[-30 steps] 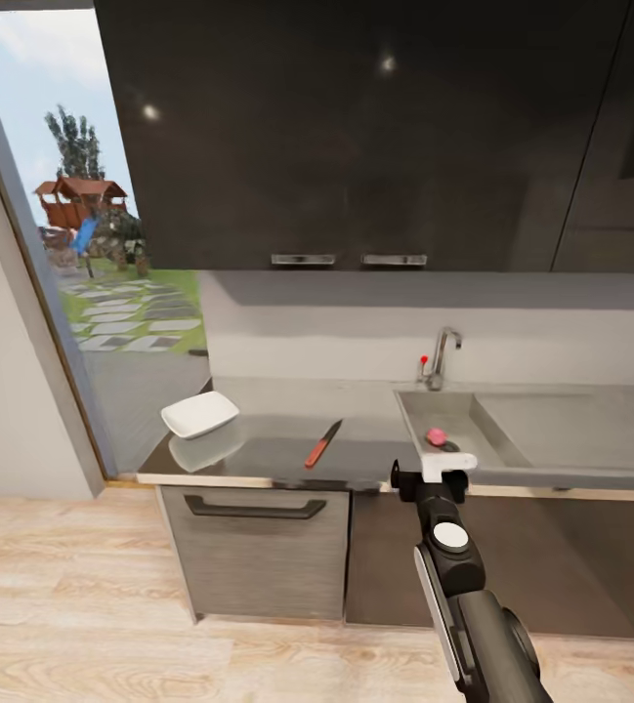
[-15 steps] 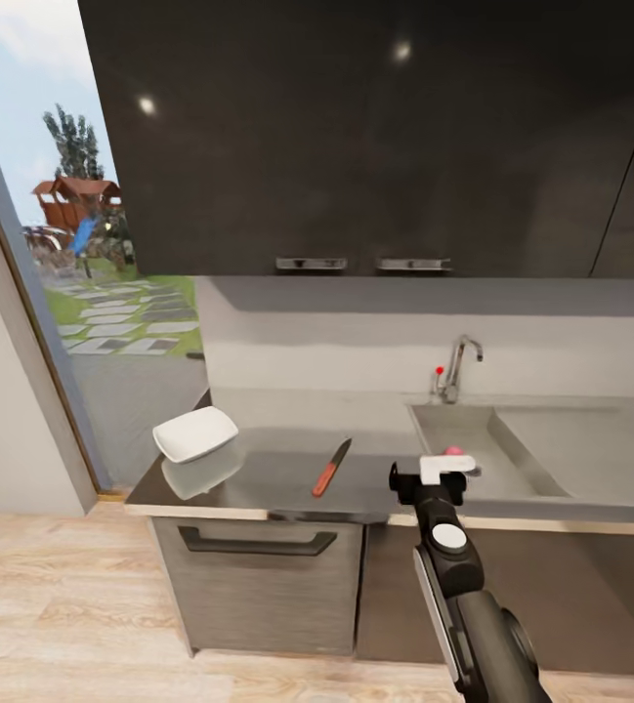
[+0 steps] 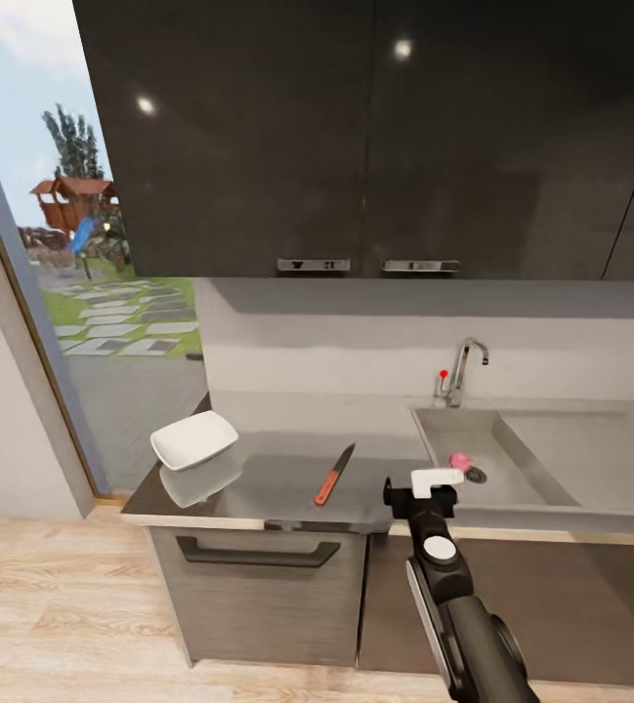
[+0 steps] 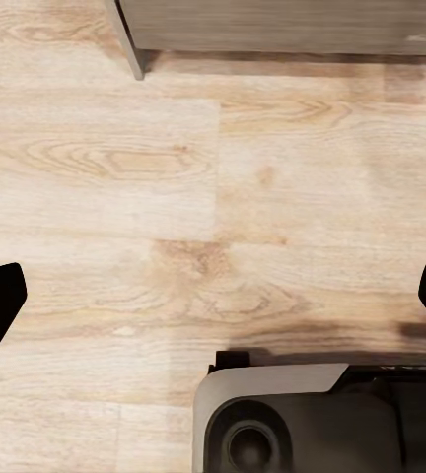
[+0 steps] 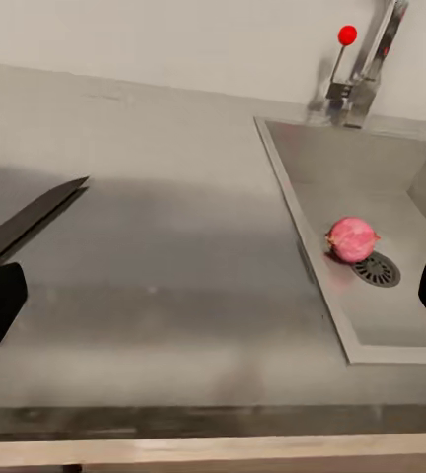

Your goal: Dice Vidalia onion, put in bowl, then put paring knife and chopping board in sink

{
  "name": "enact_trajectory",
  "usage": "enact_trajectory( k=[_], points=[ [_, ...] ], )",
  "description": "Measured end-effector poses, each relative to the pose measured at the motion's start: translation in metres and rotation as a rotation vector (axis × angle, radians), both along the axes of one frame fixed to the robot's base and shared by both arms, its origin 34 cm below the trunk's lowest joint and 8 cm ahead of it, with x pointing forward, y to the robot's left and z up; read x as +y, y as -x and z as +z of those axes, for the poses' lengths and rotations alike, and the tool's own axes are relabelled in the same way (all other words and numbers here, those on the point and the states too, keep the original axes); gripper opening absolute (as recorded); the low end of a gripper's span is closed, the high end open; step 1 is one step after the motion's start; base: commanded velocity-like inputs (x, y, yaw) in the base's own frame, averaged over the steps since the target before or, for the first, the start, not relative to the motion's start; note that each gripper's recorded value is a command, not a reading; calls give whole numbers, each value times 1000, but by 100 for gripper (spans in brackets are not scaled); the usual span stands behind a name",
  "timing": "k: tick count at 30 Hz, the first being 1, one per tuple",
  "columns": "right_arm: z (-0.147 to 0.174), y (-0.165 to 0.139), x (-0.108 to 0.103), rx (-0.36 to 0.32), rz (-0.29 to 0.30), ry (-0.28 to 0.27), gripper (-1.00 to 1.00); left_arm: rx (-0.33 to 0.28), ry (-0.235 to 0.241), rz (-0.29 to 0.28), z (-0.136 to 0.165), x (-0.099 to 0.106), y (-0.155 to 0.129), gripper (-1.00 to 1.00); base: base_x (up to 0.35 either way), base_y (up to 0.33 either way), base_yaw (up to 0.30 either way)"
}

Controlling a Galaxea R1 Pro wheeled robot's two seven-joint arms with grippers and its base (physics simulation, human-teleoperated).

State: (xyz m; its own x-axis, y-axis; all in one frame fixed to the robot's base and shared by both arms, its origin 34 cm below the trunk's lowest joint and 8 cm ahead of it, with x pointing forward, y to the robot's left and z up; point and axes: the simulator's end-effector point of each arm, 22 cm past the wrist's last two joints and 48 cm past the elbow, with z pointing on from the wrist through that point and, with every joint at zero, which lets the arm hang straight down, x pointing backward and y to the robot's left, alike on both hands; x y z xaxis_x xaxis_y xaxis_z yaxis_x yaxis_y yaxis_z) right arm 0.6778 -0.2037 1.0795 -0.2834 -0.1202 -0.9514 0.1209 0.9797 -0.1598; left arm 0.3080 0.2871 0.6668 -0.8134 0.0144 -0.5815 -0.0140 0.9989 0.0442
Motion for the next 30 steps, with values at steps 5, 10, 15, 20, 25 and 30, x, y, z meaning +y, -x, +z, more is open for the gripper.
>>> enact_trajectory(
  k=[5,10,15,20,25,30],
  points=[
    [-13,-1,5,1,12,-1,100,0,0,0,0,0,0,100,0,0,0],
    [-15,-2,8,1,25,-5,100,0,0,0,0,0,0,100,3,0,0],
    [-15,-2,10,0,35,-8,100,0,0,0,0,0,0,100,118,0,0],
    [-11,-3,11,-18,38,-11,100,-1,0,0,0,0,0,100,253,-57,0],
    [-16,-3,12,-16,41,-11,100,0,0,0,0,0,0,100,129,-49,0],
    [-15,-4,12,-25,41,-12,100,0,-1,0,0,1,0,100,15,-6,0]
  ],
)
